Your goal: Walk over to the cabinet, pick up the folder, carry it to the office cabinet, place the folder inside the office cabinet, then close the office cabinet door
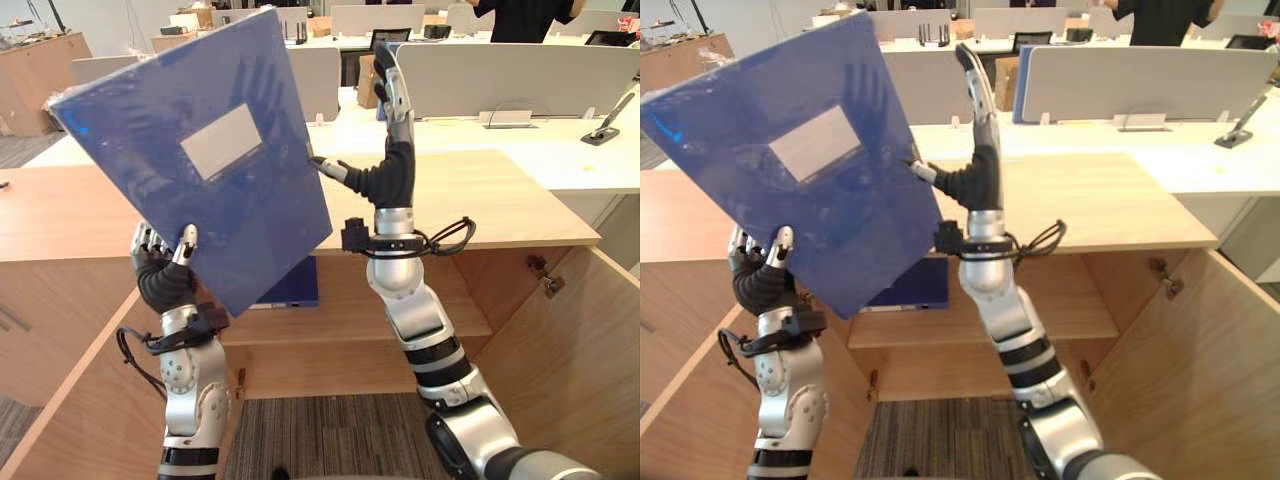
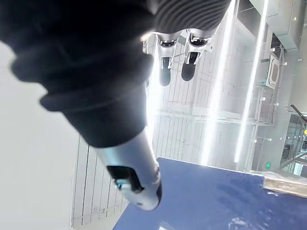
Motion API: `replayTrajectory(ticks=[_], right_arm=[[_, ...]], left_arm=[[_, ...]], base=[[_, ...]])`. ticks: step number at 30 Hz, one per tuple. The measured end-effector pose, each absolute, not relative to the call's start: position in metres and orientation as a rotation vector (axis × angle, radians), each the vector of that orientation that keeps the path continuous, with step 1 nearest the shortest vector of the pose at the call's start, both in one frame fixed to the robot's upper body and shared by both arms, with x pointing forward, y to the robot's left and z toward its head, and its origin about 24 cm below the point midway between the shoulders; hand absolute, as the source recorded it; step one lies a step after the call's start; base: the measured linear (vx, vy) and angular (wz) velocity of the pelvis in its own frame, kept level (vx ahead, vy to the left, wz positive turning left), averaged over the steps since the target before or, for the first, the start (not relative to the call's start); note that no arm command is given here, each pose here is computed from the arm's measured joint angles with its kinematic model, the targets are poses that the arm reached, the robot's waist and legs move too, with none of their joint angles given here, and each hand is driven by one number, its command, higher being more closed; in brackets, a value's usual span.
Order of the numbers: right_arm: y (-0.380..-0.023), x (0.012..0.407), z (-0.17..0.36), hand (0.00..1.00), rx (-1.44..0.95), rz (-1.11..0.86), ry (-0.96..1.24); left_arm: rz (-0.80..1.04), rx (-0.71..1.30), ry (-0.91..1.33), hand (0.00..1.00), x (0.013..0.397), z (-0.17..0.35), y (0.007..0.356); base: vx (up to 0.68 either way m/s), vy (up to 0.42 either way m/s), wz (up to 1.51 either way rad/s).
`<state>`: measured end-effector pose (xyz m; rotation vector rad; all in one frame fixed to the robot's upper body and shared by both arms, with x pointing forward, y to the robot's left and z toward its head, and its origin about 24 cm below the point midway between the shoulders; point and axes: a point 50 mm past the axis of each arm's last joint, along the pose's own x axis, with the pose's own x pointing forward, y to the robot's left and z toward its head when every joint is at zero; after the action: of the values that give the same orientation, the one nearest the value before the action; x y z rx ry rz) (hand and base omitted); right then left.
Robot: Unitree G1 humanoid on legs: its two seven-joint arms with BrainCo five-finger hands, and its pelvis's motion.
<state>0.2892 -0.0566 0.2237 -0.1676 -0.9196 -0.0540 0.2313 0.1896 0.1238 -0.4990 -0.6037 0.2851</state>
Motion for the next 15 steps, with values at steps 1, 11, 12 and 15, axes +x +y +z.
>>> replayTrajectory(ticks=[1, 11, 12, 15], right_arm=[[-0.056, 0.287, 0.222, 0.0, -0.174, -0.057, -0.92], [-0.047, 0.281, 0.202, 0.0, -0.16, 0.033, -0.848], [-0.046, 0.281, 0.199, 0.0, -0.127, 0.064, -0.826], [-0.043, 0.284, 0.191, 0.0, 0.013, 0.169, -0.739]], left_arm=[[0.289, -0.495, -0.607, 1.0, 0.231, 0.124, 0.19], [0.334, -0.514, -0.603, 1.0, 0.23, 0.123, 0.191], [0.333, -0.514, -0.604, 1.0, 0.23, 0.123, 0.191], [0.313, -0.521, -0.608, 1.0, 0.23, 0.123, 0.191]], base=[[0.0, 0.0, 0.0], [0.0, 0.0, 0.0], [0.0, 0.0, 0.0], [0.0, 0.0, 0.0]])
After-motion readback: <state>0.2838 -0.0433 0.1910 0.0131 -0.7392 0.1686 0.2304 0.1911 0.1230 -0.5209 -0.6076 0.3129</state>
